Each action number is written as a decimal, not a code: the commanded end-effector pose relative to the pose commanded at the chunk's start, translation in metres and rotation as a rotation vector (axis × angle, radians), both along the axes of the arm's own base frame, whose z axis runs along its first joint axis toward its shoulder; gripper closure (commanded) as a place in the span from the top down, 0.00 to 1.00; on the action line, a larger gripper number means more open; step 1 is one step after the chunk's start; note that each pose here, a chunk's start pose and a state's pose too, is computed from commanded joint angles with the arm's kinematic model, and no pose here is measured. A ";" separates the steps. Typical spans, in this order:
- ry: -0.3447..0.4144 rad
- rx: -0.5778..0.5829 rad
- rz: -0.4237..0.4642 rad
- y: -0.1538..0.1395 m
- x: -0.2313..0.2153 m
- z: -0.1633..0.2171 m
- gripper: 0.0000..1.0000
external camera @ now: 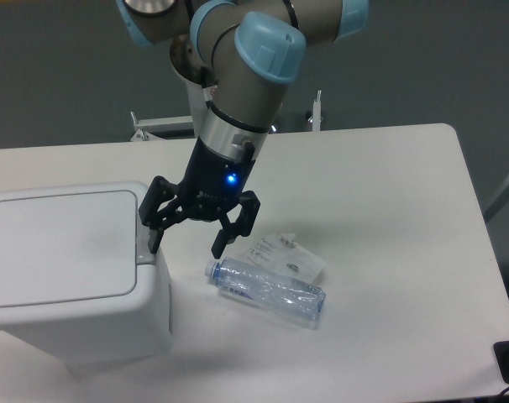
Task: Open the trash can
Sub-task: 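Hook the gripper finger under the lid edge and lift it open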
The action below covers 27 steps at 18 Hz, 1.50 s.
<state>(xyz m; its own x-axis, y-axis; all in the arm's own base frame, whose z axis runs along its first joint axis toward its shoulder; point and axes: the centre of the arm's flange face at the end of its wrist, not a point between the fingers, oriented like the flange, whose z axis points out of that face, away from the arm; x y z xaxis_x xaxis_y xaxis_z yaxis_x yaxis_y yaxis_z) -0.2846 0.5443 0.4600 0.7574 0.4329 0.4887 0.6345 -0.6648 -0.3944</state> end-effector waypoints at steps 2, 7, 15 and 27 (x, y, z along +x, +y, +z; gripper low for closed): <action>-0.001 -0.003 -0.004 0.001 0.002 -0.002 1.00; -0.002 -0.006 -0.009 0.002 0.003 -0.007 1.00; 0.001 -0.005 -0.013 0.002 0.003 -0.011 1.00; 0.215 0.089 0.092 -0.018 -0.049 0.069 1.00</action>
